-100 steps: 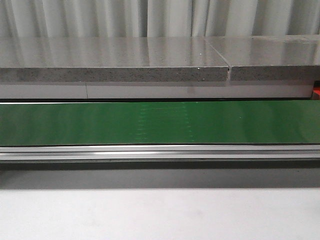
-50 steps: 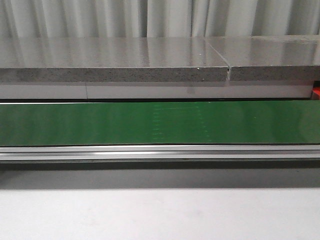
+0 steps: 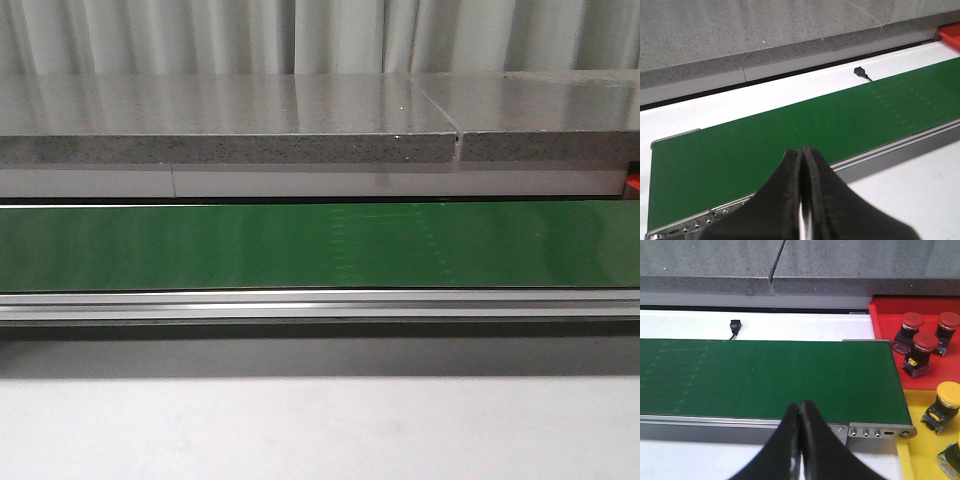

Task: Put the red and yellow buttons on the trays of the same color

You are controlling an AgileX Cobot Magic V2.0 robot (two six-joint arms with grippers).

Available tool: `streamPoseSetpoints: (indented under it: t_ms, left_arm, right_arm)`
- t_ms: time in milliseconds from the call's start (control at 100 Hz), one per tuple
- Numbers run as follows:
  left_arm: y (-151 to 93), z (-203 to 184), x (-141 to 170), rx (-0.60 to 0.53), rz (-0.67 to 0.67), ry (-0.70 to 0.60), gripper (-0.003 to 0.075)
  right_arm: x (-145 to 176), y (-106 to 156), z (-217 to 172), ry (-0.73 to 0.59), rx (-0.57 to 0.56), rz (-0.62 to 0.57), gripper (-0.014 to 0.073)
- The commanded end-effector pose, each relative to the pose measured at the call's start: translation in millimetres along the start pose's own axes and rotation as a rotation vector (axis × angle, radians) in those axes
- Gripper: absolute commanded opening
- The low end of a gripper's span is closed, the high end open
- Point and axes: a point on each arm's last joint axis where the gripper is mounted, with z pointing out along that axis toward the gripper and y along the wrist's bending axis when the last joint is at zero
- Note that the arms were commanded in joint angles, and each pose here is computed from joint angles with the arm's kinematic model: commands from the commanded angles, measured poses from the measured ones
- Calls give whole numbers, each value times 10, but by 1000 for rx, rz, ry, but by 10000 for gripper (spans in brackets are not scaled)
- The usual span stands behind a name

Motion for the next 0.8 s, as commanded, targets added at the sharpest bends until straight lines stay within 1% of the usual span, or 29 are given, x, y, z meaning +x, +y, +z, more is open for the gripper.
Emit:
streamPoseSetpoints:
  t_ms: [0, 110, 270, 370, 470, 590, 630, 680, 730, 790]
  left_arm:
    - [19, 35, -172, -10, -11, -91, -21]
    - [53, 186, -238, -29, -69, -84, -21]
    - [171, 467, -406, -116, -136, -1, -21]
    - [241, 644, -534, -146, -167, 41, -21]
    - [342, 847, -670, -179, -230, 81, -20]
    - [495, 1067, -786, -225, -274, 118, -15]
    - [558, 1139, -812, -243, -289, 132, 8]
    - [633, 1221, -827, -262, -317, 147, 60]
    - [718, 1299, -832, -285, -340, 162, 136]
    - [827, 1374, -826, -317, -360, 180, 263]
  right_arm:
    - [-127, 3, -21, -82, 0, -10, -66]
    - [-127, 3, -21, -82, 0, -10, -66]
    - [-127, 3, -21, -82, 0, -10, -66]
    - [-127, 3, -21, -82, 0, -10, -66]
    - [-127, 3, -21, -82, 0, -10, -66]
    - [-127, 3, -21, -82, 0, -10, -66]
    - [-127, 3, -21, -82, 0, -10, -66]
    - [-127, 3, -21, -82, 0, -10, -66]
    - [-127, 3, -21, -82, 0, -10, -66]
    - [-127, 3, -21, -82, 0, -10, -66]
